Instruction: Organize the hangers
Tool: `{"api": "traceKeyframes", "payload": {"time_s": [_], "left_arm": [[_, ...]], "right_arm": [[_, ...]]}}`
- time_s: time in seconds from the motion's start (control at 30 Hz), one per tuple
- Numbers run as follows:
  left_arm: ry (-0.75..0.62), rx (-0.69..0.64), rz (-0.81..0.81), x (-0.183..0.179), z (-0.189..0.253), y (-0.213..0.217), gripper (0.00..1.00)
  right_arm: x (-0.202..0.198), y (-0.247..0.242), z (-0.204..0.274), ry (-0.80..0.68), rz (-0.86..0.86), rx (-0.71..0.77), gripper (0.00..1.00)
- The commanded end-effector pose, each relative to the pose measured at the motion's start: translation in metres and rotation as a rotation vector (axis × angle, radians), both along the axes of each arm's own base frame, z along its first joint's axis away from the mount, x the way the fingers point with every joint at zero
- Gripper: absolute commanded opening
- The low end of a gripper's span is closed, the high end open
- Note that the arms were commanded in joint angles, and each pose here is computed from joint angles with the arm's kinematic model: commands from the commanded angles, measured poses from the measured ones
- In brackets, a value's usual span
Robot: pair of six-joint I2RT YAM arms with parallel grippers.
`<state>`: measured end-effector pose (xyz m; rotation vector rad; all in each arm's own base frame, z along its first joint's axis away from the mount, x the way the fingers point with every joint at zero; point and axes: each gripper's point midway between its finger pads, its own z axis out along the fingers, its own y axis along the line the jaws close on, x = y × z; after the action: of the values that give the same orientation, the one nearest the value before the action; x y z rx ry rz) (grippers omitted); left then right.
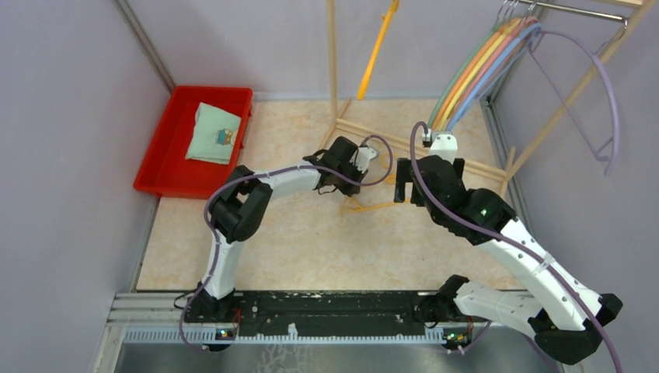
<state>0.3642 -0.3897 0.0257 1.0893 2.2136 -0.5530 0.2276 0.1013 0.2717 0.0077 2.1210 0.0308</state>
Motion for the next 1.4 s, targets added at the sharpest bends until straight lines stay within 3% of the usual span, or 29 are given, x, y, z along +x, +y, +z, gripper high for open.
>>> {"api": "traceKeyframes", "payload": {"time_s": [0.0,0.3,0.57,0.73,1.07,1.37], "left_arm": [[0.038,0.142,0.113,-0.013,-0.011,0.052,0.0],[-0.145,0.23,0.311,-0.003,0.064,0.142,0.0],[-0.344,0.221,0.473,0.011,0.149,0.201,0.0],[-0.433,0.169,0.537,0.006,0.189,0.22,0.0],[-0.596,0.07,0.631,-0.013,0.256,0.253,0.0],[-0.607,-0.013,0.661,-0.024,0.27,0.256,0.0]], "right_arm": [[0.0,0.003,0.008,-0.035,0.006,0.049,0.92],[-0.003,0.033,-0.004,0.02,0.15,0.087,0.88],[0.003,0.088,-0.012,0.103,0.356,0.135,0.82],[0.021,0.113,0.006,0.063,0.381,0.19,0.83],[0.05,0.197,0.02,0.087,0.48,0.454,0.82],[0.106,0.239,0.108,-0.116,0.471,0.587,0.82]]}}
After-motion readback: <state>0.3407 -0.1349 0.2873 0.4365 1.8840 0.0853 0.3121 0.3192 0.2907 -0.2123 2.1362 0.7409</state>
